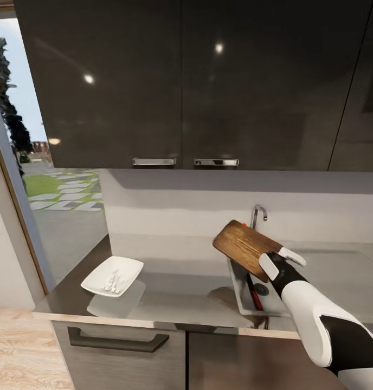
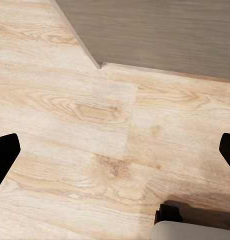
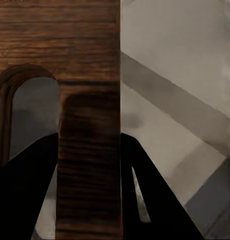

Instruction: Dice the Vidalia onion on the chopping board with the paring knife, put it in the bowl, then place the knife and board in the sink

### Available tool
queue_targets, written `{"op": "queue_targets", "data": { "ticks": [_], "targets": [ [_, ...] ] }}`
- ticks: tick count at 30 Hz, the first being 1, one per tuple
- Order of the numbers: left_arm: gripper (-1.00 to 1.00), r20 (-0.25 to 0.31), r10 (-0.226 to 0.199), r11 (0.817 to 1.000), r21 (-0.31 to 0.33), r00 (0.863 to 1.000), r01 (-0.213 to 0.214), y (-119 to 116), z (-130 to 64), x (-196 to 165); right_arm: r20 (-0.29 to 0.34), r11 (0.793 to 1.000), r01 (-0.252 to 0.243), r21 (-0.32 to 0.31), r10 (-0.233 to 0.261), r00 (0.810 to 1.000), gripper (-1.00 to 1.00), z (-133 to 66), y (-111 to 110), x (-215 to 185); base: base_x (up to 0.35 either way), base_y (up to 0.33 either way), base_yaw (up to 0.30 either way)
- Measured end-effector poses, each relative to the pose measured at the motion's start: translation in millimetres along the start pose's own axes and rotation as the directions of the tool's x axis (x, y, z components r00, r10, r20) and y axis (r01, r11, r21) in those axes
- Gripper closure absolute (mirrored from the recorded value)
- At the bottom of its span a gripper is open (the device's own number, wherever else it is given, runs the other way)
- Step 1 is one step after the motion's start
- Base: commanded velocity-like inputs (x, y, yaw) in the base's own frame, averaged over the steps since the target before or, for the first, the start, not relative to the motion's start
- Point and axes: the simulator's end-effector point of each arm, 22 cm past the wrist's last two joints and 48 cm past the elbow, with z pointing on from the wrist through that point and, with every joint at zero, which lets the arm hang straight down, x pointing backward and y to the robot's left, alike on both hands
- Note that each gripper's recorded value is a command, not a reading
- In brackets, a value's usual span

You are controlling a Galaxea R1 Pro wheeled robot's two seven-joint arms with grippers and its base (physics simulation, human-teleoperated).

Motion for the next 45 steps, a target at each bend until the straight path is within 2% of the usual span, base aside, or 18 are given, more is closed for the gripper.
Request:
{"op": "queue_targets", "data": {
  "ticks": [3,6,8,10,12,14,15,16,17,20,21,26,29,36,38,41,45],
  "targets": [
    [-1.00,0.000,0.000,1.000,0.000,1.000,0.000,0,0.0,0,0.026,0.992,-0.076,0.103,0.073,0.997,1.00,-3.5,-20,-2,0.000,0.000,0.000],
    [-1.00,0.001,0.000,1.000,-0.001,1.000,0.000,1,0.1,0,0.008,0.965,-0.182,0.189,0.184,0.983,1.00,-5.7,-39,9,0.000,0.000,0.000],
    [-1.00,0.002,0.000,1.000,-0.007,1.000,0.000,6,0.5,-1,-0.013,0.928,-0.261,0.265,0.274,0.962,1.00,-9.1,-54,21,0.000,0.000,0.000],
    [-1.00,0.003,0.000,1.000,-0.008,1.000,0.000,7,0.6,-1,-0.022,0.890,-0.294,0.348,0.321,0.947,1.00,-14.9,-70,31,0.000,0.000,0.000],
    [-1.00,0.003,-0.001,1.000,-0.012,1.000,0.001,9,0.7,-1,-0.022,0.852,-0.299,0.430,0.341,0.940,1.00,-22.9,-86,37,0.000,0.000,0.000],
    [-1.00,0.004,-0.001,1.000,-0.018,1.000,0.001,13,1.1,-2,-0.009,0.822,-0.306,0.481,0.353,0.936,1.00,-29.2,-97,39,0.000,0.000,0.000],
    [-1.00,0.004,-0.001,1.000,-0.022,1.000,0.001,16,1.2,-2,0.014,0.795,-0.323,0.513,0.368,0.930,1.00,-33.1,-105,39,0.000,0.000,0.000],
    [-1.00,0.004,0.000,1.000,-0.023,1.000,0.000,17,1.2,-2,0.028,0.779,-0.333,0.531,0.377,0.926,1.00,-35.9,-108,38,0.000,0.000,0.000],
    [-1.00,0.004,0.000,1.000,-0.026,1.000,0.000,18,1.3,-2,0.043,0.751,-0.347,0.562,0.393,0.919,1.00,-40.2,-116,40,0.000,0.000,0.000],
    [-1.00,0.003,0.000,1.000,-0.028,1.000,0.000,19,1.3,-2,0.078,0.692,-0.372,0.618,0.417,0.905,1.00,-53.2,-127,35,0.000,0.000,0.000],
    [-1.00,0.003,0.000,1.000,-0.029,1.000,0.000,19,1.3,-2,0.088,0.680,-0.383,0.625,0.427,0.900,1.00,-57.2,-127,31,0.000,0.000,0.000],
    [-1.00,0.002,0.001,1.000,-0.028,1.000,0.000,19,1.1,-1,0.089,0.664,-0.403,0.629,0.454,0.887,1.00,-70.8,-114,31,0.068,0.049,0.000],
    [-1.00,0.003,0.001,1.000,-0.025,1.000,0.000,18,1.1,-1,0.090,0.648,-0.414,0.639,0.472,0.877,1.00,-83.2,-105,31,0.180,0.152,0.000],
    [-1.00,-0.010,0.003,1.000,-0.013,1.000,-0.003,15,1.2,2,0.075,0.655,-0.411,0.635,0.477,0.876,1.00,-89.5,-94,36,0.050,0.039,0.000],
    [-1.00,-0.027,0.005,1.000,0.028,1.000,-0.004,7,1.3,6,0.075,0.655,-0.411,0.634,0.477,0.876,1.00,-88.7,-94,36,0.002,0.002,0.000],
    [-1.00,-0.108,0.016,0.993,0.120,0.994,-0.003,-3,-0.2,25,0.073,0.656,-0.408,0.635,0.474,0.877,1.00,-87.3,-93,38,0.000,0.000,0.000],
    [-1.00,-0.141,0.017,0.990,0.141,0.990,0.003,-3,-0.8,33,0.070,0.656,-0.403,0.637,0.472,0.879,1.00,-85.3,-93,41,0.000,0.000,0.000]
  ]
}}
